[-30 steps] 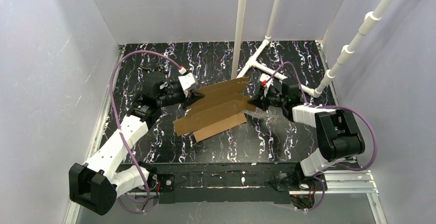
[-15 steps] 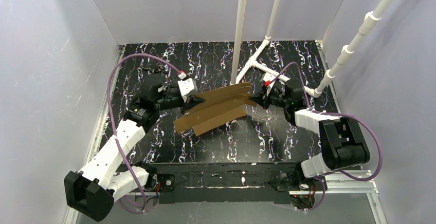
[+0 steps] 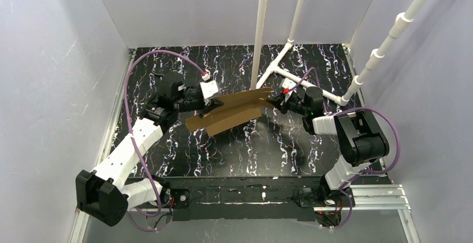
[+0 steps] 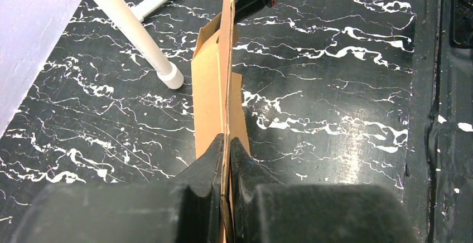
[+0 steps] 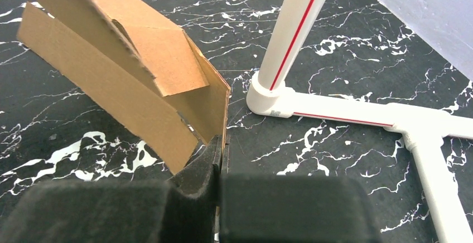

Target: Fold the paper box

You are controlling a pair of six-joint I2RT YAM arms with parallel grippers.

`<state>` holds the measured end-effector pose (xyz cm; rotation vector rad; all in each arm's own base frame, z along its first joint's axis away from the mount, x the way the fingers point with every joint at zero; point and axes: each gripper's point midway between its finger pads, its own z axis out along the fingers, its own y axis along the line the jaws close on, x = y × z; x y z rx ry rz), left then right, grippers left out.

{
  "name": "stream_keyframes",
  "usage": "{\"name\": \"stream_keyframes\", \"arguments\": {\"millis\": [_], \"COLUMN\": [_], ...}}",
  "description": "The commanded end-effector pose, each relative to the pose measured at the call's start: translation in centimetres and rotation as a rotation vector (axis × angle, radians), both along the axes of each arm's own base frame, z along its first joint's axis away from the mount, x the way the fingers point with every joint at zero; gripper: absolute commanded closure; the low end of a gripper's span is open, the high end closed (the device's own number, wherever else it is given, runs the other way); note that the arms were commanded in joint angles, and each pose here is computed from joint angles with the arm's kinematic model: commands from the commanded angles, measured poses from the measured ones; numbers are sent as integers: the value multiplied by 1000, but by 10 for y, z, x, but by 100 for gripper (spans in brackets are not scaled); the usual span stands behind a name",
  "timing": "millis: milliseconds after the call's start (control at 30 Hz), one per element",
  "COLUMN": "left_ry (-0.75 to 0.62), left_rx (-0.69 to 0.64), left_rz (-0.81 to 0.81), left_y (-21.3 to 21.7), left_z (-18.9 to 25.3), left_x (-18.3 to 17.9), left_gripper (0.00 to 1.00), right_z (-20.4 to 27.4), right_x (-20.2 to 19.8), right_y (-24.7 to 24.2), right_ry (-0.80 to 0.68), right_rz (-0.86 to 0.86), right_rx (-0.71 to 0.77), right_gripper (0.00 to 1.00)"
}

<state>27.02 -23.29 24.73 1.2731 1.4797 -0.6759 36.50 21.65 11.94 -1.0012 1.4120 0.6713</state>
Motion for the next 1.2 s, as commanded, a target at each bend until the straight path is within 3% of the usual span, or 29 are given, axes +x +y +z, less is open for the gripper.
{"name": "stream_keyframes", "arguments": {"millis": [0, 567, 1167], "left_ry": [11, 95, 118], "left_rx": [37, 65, 71], "left_rz": [4, 1, 118], "left_y": [3, 8, 18], "left_z": [-10, -45, -57], "left_x": [-4, -23, -15], "left_gripper": [100, 100, 100], "right_z": [10, -9, -19], "right_x": [9, -1, -22], "right_y": [3, 10, 20], "right_ry": [-79, -12, 94], "right_rz": [-11, 20, 72], "right_rx": [16, -37, -80], "right_gripper": [99, 99, 99]}}
